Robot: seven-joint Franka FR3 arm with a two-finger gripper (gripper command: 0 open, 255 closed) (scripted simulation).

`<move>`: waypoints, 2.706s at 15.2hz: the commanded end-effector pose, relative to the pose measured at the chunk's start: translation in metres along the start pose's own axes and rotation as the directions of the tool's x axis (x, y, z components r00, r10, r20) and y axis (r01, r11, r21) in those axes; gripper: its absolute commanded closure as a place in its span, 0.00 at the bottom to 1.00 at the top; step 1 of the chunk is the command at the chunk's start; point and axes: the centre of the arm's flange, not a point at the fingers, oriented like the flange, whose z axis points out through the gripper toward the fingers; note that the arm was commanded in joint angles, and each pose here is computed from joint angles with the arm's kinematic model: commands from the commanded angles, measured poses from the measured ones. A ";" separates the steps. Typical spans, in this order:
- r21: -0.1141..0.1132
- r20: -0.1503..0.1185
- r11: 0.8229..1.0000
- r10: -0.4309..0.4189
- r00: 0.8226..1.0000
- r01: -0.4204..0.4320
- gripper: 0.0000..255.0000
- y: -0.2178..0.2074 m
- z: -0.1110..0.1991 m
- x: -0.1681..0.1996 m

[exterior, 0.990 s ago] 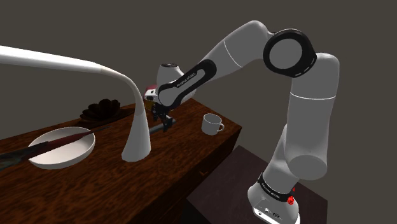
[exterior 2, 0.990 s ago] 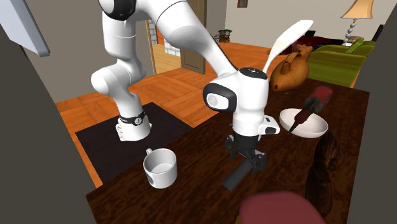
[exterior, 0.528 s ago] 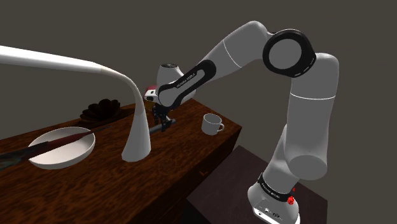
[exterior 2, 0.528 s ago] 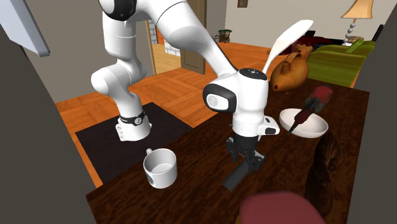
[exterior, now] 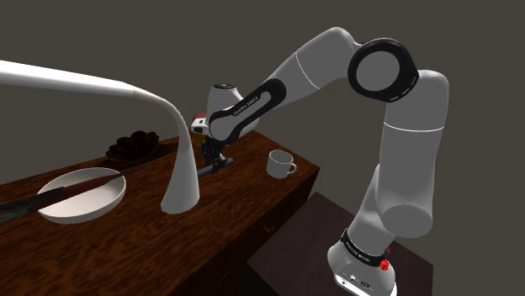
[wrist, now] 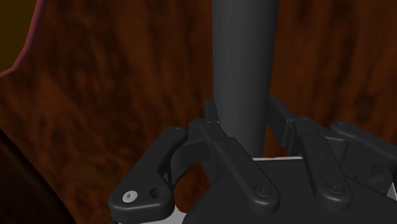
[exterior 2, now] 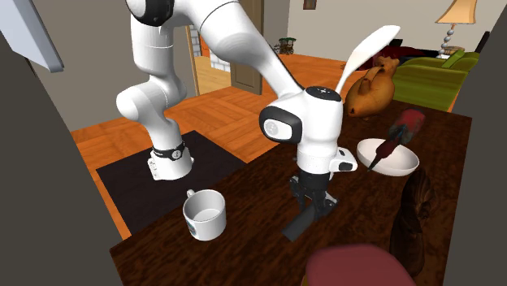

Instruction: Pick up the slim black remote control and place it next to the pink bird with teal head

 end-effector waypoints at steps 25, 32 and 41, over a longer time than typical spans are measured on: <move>0.000 0.001 1.000 0.001 1.000 -0.001 1.00 0.010 -0.125 0.001; 0.000 0.001 1.000 0.001 1.000 -0.001 1.00 0.013 -0.161 0.001; 0.000 0.001 1.000 0.001 1.000 -0.001 1.00 -0.043 -0.171 0.074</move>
